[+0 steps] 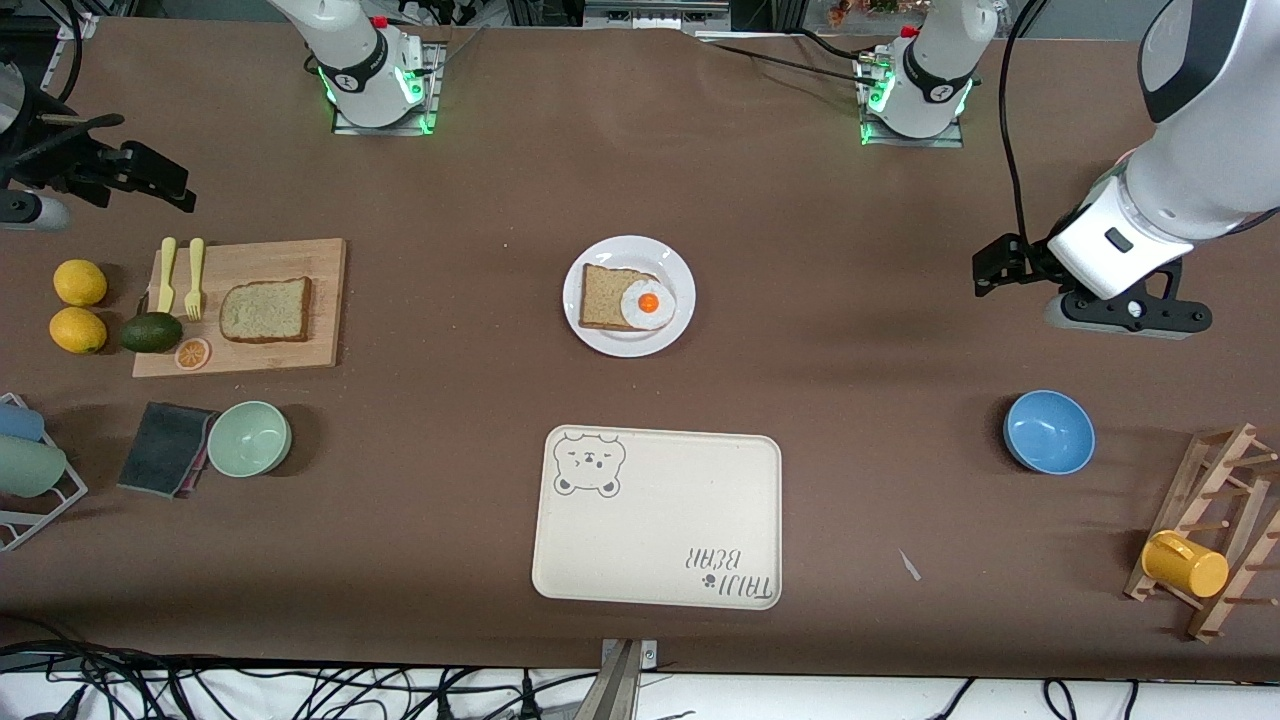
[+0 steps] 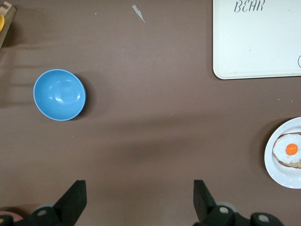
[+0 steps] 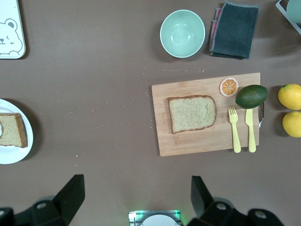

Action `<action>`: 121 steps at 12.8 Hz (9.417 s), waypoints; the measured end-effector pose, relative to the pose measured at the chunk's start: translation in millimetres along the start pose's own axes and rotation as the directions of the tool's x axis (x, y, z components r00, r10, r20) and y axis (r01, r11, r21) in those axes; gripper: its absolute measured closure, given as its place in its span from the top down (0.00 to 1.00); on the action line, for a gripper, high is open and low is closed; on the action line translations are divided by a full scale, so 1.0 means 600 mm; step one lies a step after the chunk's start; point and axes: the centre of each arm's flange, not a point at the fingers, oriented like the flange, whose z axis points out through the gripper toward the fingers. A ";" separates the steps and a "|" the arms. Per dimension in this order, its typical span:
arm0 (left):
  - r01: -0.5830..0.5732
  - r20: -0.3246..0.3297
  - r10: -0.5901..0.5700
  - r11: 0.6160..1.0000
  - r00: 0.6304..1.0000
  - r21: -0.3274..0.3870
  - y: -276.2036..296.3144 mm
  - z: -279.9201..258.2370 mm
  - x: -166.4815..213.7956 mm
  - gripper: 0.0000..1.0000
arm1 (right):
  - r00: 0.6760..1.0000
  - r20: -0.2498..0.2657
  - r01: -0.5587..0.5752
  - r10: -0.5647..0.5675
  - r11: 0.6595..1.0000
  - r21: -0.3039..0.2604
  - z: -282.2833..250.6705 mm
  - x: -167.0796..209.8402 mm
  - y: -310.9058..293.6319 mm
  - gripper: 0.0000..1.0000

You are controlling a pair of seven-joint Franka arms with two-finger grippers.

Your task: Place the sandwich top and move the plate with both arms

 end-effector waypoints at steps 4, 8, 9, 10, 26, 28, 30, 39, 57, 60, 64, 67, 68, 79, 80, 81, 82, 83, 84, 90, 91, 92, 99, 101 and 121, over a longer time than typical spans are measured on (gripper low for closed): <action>-0.007 0.000 0.007 1.000 1.000 0.000 0.007 0.000 -0.001 1.00 | 1.000 0.000 0.000 0.000 1.000 0.000 0.000 0.000 0.000 1.00; -0.010 0.005 0.010 1.000 1.000 0.000 0.011 0.001 -0.002 1.00 | 1.000 0.000 0.000 0.000 1.000 0.000 0.000 0.000 0.000 1.00; -0.008 0.007 0.008 1.000 1.000 0.000 0.009 0.001 -0.002 1.00 | 1.000 0.000 0.000 0.000 1.000 0.000 0.000 0.000 0.000 1.00; -0.007 0.007 0.007 1.000 1.000 0.000 0.008 0.001 -0.002 1.00 | 1.000 0.000 0.000 0.000 1.000 0.000 0.000 0.000 0.000 1.00; -0.017 -0.023 0.017 1.000 1.000 -0.005 0.000 0.011 0.017 1.00 | 1.000 0.001 0.000 0.000 1.000 0.000 0.001 0.000 0.000 1.00; -0.031 -0.024 0.031 1.000 0.999 -0.006 0.013 0.010 0.016 1.00 | 1.000 0.001 0.000 0.000 1.000 0.000 0.001 0.000 0.000 1.00; -0.033 -0.025 0.032 0.999 0.999 -0.006 0.015 0.010 0.016 1.00 | 1.000 0.001 0.000 0.000 1.000 0.000 0.001 0.000 0.000 1.00; -0.032 -0.021 0.032 0.999 0.999 -0.007 0.014 0.013 0.018 1.00 | 1.000 0.001 0.000 0.000 1.000 0.000 0.001 0.000 0.000 1.00; -0.070 0.071 0.088 0.972 0.994 -0.223 0.120 0.082 0.029 1.00 | 1.000 0.004 0.000 0.000 1.000 0.000 0.003 0.000 0.000 1.00; -0.074 0.090 0.103 0.959 0.991 -0.274 0.164 0.165 0.064 1.00 | 1.000 0.008 0.001 -0.001 1.000 -0.001 0.007 0.003 -0.001 1.00; -0.113 0.111 0.149 0.952 0.983 -0.285 0.229 0.238 0.077 1.00 | 0.996 0.080 0.036 -0.034 0.999 -0.022 0.067 0.036 -0.024 1.00; -0.112 0.107 0.148 0.952 0.983 -0.286 0.229 0.238 0.080 1.00 | 0.984 0.144 0.129 -0.107 0.979 -0.156 0.127 0.059 -0.084 1.00; -0.109 0.102 0.143 0.952 0.984 -0.287 0.224 0.234 0.082 1.00 | 0.980 0.154 0.155 -0.126 0.969 -0.194 0.138 0.061 -0.105 1.00; -0.140 0.059 0.164 0.946 0.985 -0.291 0.196 0.176 0.080 1.00 | 0.985 0.171 0.103 -0.032 0.901 -0.422 0.375 0.070 -0.139 1.00; -0.146 0.049 0.167 0.946 0.985 -0.289 0.193 0.162 0.077 1.00 | 0.985 0.170 0.100 -0.030 0.901 -0.421 0.392 0.067 -0.137 1.00; -0.151 0.044 0.170 0.945 0.984 -0.291 0.190 0.151 0.073 1.00 | 0.986 0.163 0.093 -0.025 0.903 -0.419 0.410 0.063 -0.133 1.00; -0.154 0.039 0.174 0.940 0.984 -0.306 0.189 0.145 0.072 1.00 | 0.988 0.150 0.081 -0.019 0.903 -0.423 0.432 0.059 -0.127 1.00; -0.151 0.038 0.172 0.932 0.984 -0.328 0.189 0.142 0.071 1.00 | 0.991 0.135 0.076 -0.019 0.899 -0.430 0.456 0.054 -0.119 1.00; -0.147 0.038 0.170 0.927 0.985 -0.344 0.189 0.141 0.071 1.00 | 0.993 0.120 0.069 -0.018 0.898 -0.435 0.482 0.048 -0.107 1.00; -0.141 0.038 0.166 0.923 0.985 -0.359 0.187 0.140 0.072 1.00 | 0.997 0.080 0.040 -0.009 0.920 -0.389 0.599 0.012 -0.021 1.00; -0.139 0.038 0.163 0.923 0.986 -0.359 0.184 0.140 0.073 1.00 | 0.996 0.083 0.040 -0.008 0.921 -0.388 0.605 0.011 -0.018 0.99; -0.135 0.037 0.159 0.924 0.987 -0.358 0.180 0.139 0.074 1.00 | 0.996 0.085 0.039 -0.007 0.921 -0.387 0.612 0.011 -0.015 0.98; -0.120 0.035 0.141 0.926 0.989 -0.358 0.158 0.132 0.076 1.00 | 0.992 0.127 0.062 -0.014 0.920 -0.387 0.687 0.014 -0.010 0.88; -0.108 0.034 0.128 0.927 0.991 -0.358 0.143 0.130 0.078 1.00 | 0.991 0.133 0.064 -0.013 0.919 -0.388 0.696 0.014 -0.008 0.84; -0.081 0.049 0.106 0.930 0.993 -0.359 0.101 0.125 0.079 1.00 | 0.994 0.106 0.053 -0.013 0.920 -0.387 0.713 0.033 0.015 0.07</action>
